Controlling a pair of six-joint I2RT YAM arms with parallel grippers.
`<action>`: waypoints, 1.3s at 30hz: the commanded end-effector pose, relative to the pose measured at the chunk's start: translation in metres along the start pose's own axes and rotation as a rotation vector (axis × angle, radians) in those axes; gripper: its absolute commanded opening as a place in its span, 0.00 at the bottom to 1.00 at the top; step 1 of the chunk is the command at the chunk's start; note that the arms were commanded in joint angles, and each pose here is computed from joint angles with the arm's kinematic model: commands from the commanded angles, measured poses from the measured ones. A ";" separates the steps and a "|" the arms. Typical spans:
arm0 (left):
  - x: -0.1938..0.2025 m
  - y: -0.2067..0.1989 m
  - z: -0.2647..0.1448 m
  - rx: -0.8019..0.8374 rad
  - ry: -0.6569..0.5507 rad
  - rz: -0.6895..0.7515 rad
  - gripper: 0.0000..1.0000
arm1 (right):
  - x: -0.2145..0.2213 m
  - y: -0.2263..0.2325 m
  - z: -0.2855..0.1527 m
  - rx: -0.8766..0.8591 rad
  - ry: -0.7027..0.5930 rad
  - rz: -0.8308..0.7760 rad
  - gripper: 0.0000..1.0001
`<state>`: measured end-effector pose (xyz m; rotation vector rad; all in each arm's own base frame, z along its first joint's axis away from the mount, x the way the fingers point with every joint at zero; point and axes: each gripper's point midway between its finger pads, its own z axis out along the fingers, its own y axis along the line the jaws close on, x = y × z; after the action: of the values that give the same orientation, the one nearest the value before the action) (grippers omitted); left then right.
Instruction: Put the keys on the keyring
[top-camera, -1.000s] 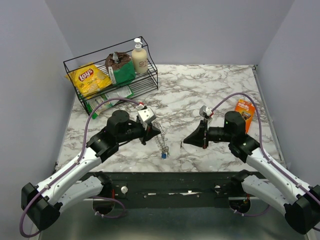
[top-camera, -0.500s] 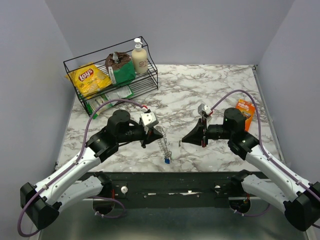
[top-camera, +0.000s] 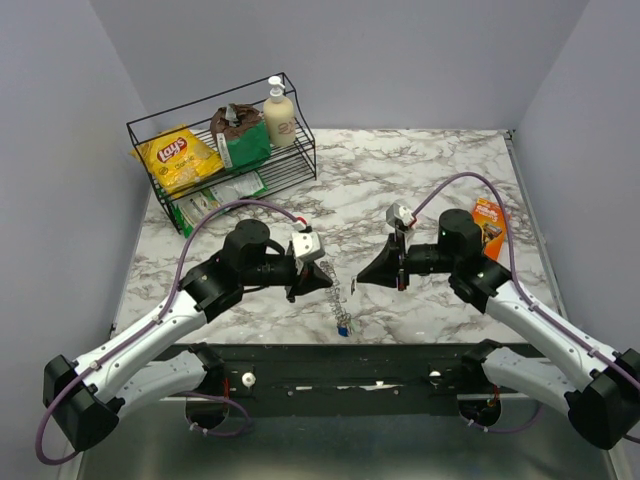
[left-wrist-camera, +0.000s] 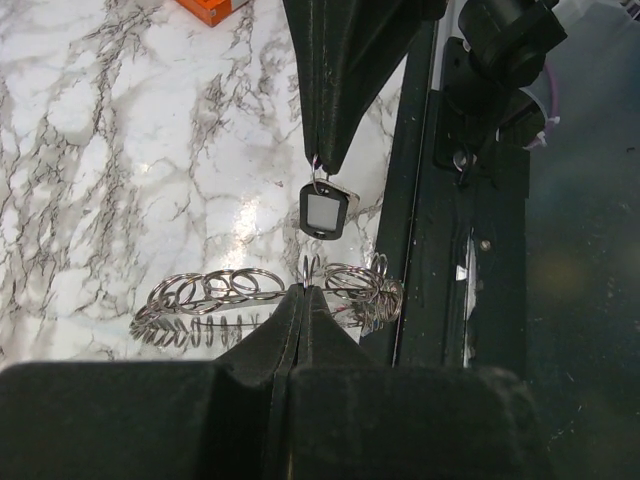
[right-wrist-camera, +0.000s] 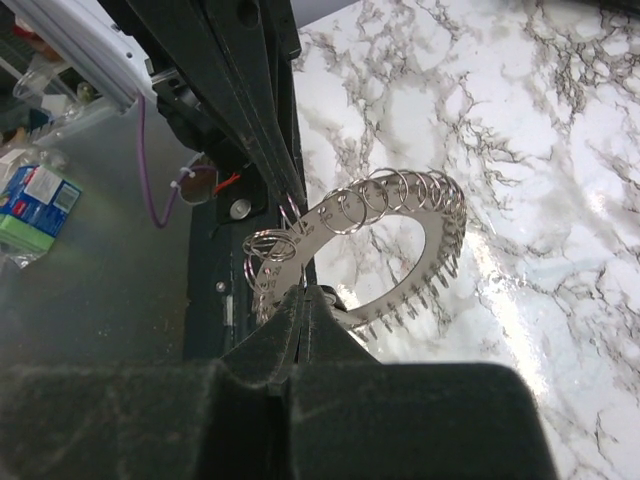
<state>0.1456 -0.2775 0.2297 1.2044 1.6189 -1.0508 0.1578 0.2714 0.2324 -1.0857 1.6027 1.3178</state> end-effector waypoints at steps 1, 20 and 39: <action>-0.020 -0.011 -0.002 0.050 -0.040 0.044 0.00 | -0.014 0.004 0.007 -0.021 -0.015 -0.054 0.01; -0.018 -0.013 0.002 0.061 -0.027 0.038 0.00 | -0.018 0.015 0.026 -0.061 -0.006 -0.070 0.01; -0.017 -0.015 0.004 0.063 -0.030 0.038 0.00 | -0.012 0.015 0.033 -0.061 0.011 -0.059 0.01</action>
<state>0.1360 -0.2817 0.2234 1.2458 1.6339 -1.0803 0.1427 0.3011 0.2290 -1.1752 1.5844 1.3526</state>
